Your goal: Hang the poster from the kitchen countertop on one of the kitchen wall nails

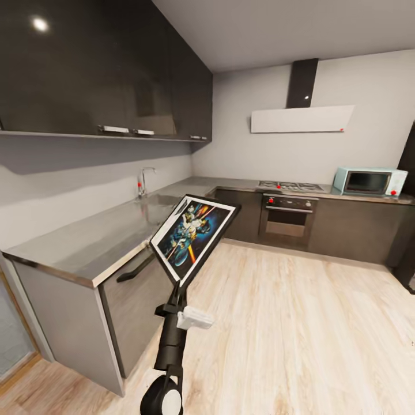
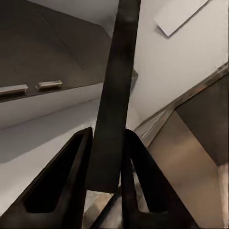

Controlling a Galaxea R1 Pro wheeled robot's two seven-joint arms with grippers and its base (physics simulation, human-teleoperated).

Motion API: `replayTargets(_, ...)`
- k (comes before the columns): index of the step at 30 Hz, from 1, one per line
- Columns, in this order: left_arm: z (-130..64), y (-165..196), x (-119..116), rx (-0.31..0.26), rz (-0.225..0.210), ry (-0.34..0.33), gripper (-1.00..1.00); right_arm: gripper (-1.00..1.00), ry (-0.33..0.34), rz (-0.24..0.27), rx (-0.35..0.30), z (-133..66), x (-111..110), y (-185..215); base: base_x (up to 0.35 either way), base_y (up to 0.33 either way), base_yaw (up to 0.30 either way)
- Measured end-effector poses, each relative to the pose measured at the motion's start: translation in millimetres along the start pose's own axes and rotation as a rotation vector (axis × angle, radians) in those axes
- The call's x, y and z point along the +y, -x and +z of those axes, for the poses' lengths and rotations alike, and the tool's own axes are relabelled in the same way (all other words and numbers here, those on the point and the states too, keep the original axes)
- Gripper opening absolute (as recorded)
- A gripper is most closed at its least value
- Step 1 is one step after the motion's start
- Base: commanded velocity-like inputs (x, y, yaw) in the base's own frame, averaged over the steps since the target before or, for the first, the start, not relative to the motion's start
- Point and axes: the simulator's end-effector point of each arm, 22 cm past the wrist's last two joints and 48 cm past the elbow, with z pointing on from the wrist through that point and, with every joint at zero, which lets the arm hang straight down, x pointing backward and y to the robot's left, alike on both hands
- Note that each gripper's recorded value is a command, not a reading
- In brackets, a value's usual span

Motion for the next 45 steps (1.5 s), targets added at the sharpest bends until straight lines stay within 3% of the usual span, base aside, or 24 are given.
replayTargets(5, -5.9, 21.9, -23.5, -0.014, -0.059, -0.06, -1.0, 1.0, -0.001, 0.001, -0.005, 0.0, -0.3, 2.0, 0.0, 0.0, -0.265)
replayTargets(7, -7.2, 27.3, -34.4, -0.004, -0.115, -0.109, -1.0, 1.0, -0.001, 0.001, -0.007, 0.0, -0.3, 3.0, 0.0, 0.0, -0.168)
replayTargets(10, -9.0, 42.1, -57.4, 0.011, -0.256, -0.25, -1.0, 1.0, -0.001, 0.002, -0.01, 0.1, -0.4, 4.5, 0.0, 0.0, -0.062)
replayTargets(12, -10.9, 48.5, -67.0, 0.019, -0.311, -0.316, -1.0, 1.0, -0.002, 0.002, -0.011, 0.2, -0.6, 5.0, 0.0, 0.0, -0.025)
replayTargets(15, -15.6, 48.6, -82.1, 0.054, -0.363, -0.411, -1.0, 1.0, -0.002, 0.002, -0.014, 0.4, -1.3, 6.1, 0.0, 0.0, -0.009)
replayTargets(22, -10.8, 27.4, -82.2, 0.114, -0.472, -0.534, -1.0, 1.0, -0.005, 0.002, -0.062, 3.2, -3.0, 28.8, 0.0, 0.0, -0.001)
replayTargets(25, -13.9, 4.7, -81.6, 0.163, -0.516, -0.631, -1.0, 1.0, -0.005, 0.001, -0.089, 4.4, -3.2, 42.1, 0.0, 0.0, 0.0)
replayTargets(30, -5.3, -18.8, -66.1, 0.213, -0.569, -0.699, -1.0, 1.0, -0.004, 0.0, -0.103, 5.1, -3.1, 49.3, 0.0, 0.0, 0.0)
replayTargets(31, 3.6, -16.9, -51.0, 0.196, -0.661, -0.75, -1.0, 1.0, -0.004, 0.0, -0.124, 6.0, -3.0, 60.3, 0.0, 0.0, 0.0)
replayTargets(33, 7.6, -14.5, -43.4, 0.19, -0.709, -0.778, -1.0, 1.0, -0.003, -0.001, -0.137, 6.3, -3.0, 66.9, 0.0, 0.0, 0.0)
replayTargets(34, 11.1, -11.1, -36.0, 0.19, -0.758, -0.816, -1.0, 1.0, -0.003, -0.001, -0.158, 6.5, -2.9, 76.9, 0.0, 0.0, 0.0)
replayTargets(38, 19.2, -7.8, -21.6, 0.195, -0.791, -0.878, -1.0, 1.0, 0.001, -0.021, -0.21, 6.2, -2.3, 103.2, 0.0, 0.0, 0.0)
replayTargets(41, 31.8, 2.3, 16.4, 0.184, -0.865, -0.983, -1.0, 1.0, 0.008, -0.074, -0.285, 3.1, 1.0, 139.6, 0.0, 0.0, 0.0)
replayTargets(45, 41.4, 10.7, 57.0, 0.166, -0.919, -1.044, -1.0, 1.0, 0.009, -0.103, -0.335, -0.8, 2.7, 166.0, 0.0, 0.0, 0.0)
